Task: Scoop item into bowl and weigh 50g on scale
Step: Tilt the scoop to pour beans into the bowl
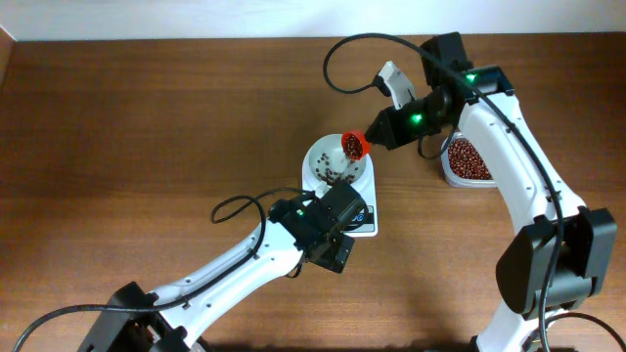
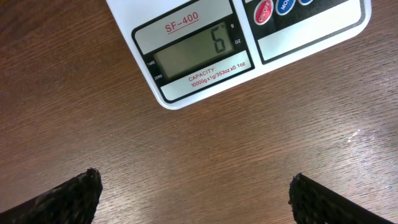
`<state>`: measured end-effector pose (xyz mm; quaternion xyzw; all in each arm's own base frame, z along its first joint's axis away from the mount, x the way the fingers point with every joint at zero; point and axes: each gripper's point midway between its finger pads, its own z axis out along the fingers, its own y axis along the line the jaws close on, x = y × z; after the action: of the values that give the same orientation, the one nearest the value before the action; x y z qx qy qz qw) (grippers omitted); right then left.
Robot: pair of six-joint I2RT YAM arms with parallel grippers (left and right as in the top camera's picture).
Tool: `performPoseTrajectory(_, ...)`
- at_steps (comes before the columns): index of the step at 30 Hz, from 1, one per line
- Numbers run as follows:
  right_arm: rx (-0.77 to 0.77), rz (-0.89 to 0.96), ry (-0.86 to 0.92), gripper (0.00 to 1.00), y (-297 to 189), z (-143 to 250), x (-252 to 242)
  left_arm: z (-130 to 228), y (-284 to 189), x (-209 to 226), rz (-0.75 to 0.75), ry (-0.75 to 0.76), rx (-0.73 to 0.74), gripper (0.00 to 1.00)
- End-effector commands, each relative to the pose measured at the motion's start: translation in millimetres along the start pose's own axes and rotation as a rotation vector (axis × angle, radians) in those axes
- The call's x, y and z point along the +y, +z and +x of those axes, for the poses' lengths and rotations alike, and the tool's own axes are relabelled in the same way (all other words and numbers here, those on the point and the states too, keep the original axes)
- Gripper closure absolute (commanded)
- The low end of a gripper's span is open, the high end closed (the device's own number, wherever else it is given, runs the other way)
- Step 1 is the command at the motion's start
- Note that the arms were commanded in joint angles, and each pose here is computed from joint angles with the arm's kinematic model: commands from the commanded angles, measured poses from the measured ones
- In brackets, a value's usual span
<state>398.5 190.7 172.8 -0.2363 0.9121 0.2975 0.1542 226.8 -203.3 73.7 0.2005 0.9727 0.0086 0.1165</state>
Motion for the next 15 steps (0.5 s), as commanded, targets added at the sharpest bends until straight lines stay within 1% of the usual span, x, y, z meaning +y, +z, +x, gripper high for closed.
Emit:
performPoseTrajectory(1,-0.039,0.024,-0.144,0.96,-16,-13,20,3,3,1,-0.014,0.000,0.007,0.01)
performPoseTrajectory(6,-0.036,0.117,-0.182,0.96,-22,-22,21,3,3,1,-0.014,0.000,0.007,0.01)
performPoseTrajectory(7,-0.023,0.166,-0.192,0.96,-22,-21,17,3,3,1,-0.014,0.000,0.007,0.01)
performPoseTrajectory(10,-0.003,0.223,-0.212,0.96,-20,-20,16,3,3,1,-0.014,0.000,0.007,0.01)
performPoseTrajectory(12,0.020,0.247,-0.267,0.96,-16,-18,20,3,3,1,-0.014,0.000,0.007,0.01)
performPoseTrajectory(14,0.039,0.309,-0.294,0.96,-13,-17,19,3,3,1,-0.014,0.000,0.007,0.01)
performPoseTrajectory(15,0.042,0.311,-0.303,0.96,-11,-17,22,3,3,1,-0.014,0.000,0.007,0.01)
